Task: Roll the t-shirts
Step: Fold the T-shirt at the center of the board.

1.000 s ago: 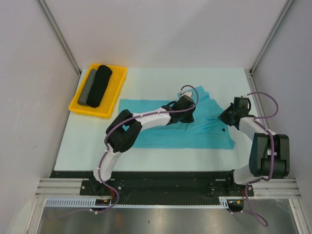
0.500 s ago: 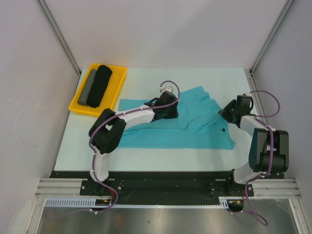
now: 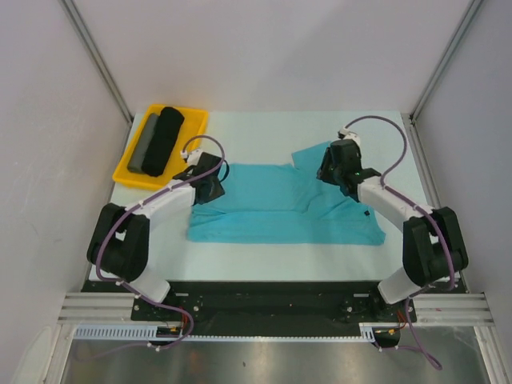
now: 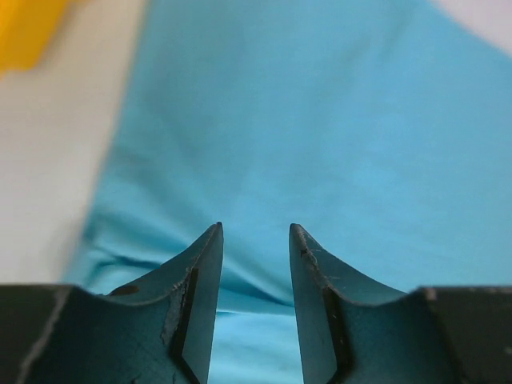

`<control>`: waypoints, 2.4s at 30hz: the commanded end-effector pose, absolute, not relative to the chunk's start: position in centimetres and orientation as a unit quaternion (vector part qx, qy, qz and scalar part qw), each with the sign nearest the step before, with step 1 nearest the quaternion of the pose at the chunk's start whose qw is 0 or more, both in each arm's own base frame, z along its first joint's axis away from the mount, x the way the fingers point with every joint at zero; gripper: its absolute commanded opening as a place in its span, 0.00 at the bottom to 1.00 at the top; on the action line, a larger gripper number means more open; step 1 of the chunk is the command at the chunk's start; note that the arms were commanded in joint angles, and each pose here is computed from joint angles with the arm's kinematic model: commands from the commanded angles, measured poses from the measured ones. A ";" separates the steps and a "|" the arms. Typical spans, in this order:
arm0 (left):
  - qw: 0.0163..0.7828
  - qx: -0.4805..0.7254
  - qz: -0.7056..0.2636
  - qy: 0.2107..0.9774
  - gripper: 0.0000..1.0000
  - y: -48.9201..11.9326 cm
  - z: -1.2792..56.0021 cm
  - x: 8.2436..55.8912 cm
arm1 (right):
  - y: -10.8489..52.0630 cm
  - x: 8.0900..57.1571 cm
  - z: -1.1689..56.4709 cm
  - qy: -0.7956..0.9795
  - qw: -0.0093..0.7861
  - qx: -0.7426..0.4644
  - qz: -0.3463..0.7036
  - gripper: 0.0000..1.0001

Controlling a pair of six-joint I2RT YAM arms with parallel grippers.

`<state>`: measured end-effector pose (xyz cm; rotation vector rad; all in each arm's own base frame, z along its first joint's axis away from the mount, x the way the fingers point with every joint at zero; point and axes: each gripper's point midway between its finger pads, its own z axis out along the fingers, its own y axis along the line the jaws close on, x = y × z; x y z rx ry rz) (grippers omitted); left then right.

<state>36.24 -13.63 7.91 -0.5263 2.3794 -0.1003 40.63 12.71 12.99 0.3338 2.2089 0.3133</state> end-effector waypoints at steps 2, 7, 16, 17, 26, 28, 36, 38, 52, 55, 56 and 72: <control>0.324 -0.258 0.022 0.910 0.43 -8.1 6.6 34.0 | 15.2 40.9 9.8 0.914 0.396 0.075 0.042 0.38; 0.312 -0.262 0.037 0.913 0.45 -7.1 5.5 33.8 | 16.4 40.7 8.0 0.927 0.373 0.037 -0.029 0.39; 0.306 -0.264 0.042 0.914 0.45 -6.7 4.6 34.2 | 16.2 40.3 5.8 0.936 0.345 0.010 -0.069 0.40; 0.307 -0.264 0.044 0.913 0.45 -6.6 4.6 34.2 | 16.3 40.3 5.6 0.937 0.344 0.009 -0.068 0.40; 0.302 -0.264 0.051 0.914 0.44 -6.5 4.0 34.2 | 16.7 38.9 5.3 0.946 0.319 0.005 -0.063 0.41; 0.301 -0.265 0.053 0.914 0.45 -6.4 4.0 34.2 | 16.5 38.6 5.3 0.947 0.315 0.007 -0.068 0.41; 0.301 -0.265 0.054 0.914 0.44 -6.4 3.9 34.1 | 17.2 37.7 4.8 0.951 0.305 0.002 -0.055 0.39; 0.301 -0.265 0.054 0.914 0.44 -6.4 3.9 34.1 | 17.1 37.7 4.7 0.951 0.304 0.006 -0.055 0.34; 0.308 -0.261 0.050 0.913 0.06 -6.3 4.5 34.0 | 16.7 38.3 8.8 0.934 0.353 0.035 -0.036 0.00; 0.313 -0.261 0.049 0.912 0.01 -6.3 4.9 34.0 | 16.8 38.4 9.5 0.931 0.363 0.038 -0.029 0.00; 0.312 -0.261 0.050 0.912 0.01 -6.2 4.8 34.0 | 17.0 38.5 9.2 0.933 0.359 0.034 -0.021 0.04; 0.310 -0.260 0.051 0.913 0.00 -6.3 4.8 33.9 | 17.1 36.4 3.4 0.959 0.277 -0.018 -0.051 0.41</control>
